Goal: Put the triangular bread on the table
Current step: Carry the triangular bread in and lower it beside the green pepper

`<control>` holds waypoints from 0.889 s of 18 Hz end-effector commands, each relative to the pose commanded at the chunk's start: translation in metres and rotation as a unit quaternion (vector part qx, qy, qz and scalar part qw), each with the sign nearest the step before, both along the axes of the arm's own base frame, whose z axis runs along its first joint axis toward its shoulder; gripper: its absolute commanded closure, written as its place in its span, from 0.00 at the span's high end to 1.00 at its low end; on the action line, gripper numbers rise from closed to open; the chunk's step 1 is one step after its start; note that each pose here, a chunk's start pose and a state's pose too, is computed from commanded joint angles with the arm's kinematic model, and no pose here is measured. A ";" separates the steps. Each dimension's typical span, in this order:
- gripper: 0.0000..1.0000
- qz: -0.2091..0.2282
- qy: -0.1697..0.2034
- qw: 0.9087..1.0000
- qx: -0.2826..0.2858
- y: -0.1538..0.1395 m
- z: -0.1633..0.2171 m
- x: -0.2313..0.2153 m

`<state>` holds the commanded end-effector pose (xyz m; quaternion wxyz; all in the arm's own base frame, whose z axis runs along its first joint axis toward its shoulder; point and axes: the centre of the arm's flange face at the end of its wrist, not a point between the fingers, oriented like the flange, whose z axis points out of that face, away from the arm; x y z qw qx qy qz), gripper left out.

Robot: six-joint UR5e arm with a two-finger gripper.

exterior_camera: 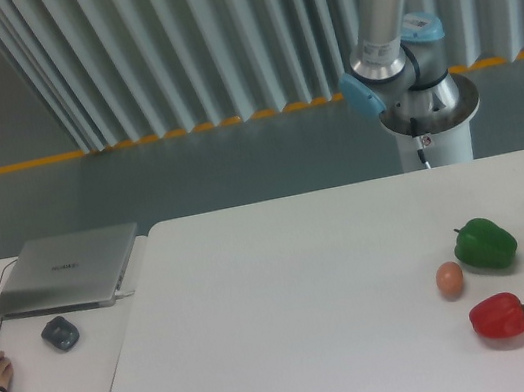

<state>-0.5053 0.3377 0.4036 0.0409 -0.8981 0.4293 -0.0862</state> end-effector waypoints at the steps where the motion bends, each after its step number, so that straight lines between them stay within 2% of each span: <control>1: 0.18 0.011 0.001 1.000 -0.004 0.010 0.002 0.007; 7: 0.17 0.049 0.007 0.999 -0.013 0.052 0.011 0.044; 11: 0.17 0.117 0.017 0.993 -0.021 0.099 0.012 0.080; 13: 0.17 0.131 0.023 0.991 -0.001 0.113 0.011 0.085; 15: 0.17 0.176 0.023 0.984 0.033 0.124 0.011 0.082; 16: 0.17 0.180 0.027 0.983 0.040 0.126 0.009 0.078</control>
